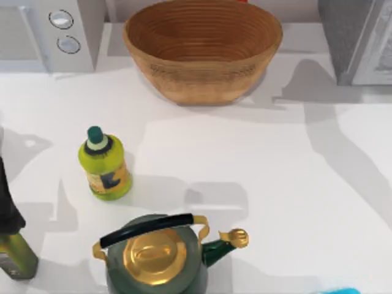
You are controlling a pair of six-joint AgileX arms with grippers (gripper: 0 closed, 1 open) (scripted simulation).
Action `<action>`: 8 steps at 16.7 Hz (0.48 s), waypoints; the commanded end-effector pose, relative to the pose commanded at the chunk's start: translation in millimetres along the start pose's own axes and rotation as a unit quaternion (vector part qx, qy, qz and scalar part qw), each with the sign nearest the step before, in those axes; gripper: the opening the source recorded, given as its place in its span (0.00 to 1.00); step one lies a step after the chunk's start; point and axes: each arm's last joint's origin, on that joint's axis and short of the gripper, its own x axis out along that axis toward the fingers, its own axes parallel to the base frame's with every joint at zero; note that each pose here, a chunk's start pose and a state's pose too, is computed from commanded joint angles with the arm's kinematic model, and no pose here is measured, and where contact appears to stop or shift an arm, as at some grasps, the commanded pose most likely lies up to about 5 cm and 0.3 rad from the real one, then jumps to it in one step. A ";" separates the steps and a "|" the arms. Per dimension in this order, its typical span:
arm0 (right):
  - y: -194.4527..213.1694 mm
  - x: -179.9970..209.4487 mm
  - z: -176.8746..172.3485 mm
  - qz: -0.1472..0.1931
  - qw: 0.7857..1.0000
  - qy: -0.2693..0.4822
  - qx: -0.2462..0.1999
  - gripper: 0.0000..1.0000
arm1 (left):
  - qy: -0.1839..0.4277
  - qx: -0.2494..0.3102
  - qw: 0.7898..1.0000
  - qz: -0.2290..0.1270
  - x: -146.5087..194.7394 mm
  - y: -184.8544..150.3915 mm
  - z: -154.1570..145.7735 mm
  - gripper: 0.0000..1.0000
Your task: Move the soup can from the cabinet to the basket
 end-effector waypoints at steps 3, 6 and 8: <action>-7.1 -20.5 4.3 0.001 1.000 -0.002 0.001 0.00 | 0.000 0.000 1.000 0.000 0.0 0.0 0.0 1.00; -6.0 -18.0 2.3 -0.001 1.000 0.001 -0.001 0.00 | 0.000 0.000 1.000 0.000 0.0 0.0 0.0 1.00; -6.3 -17.9 1.0 0.001 1.000 0.002 -0.002 0.00 | 0.000 0.000 1.000 0.000 0.0 0.0 0.0 1.00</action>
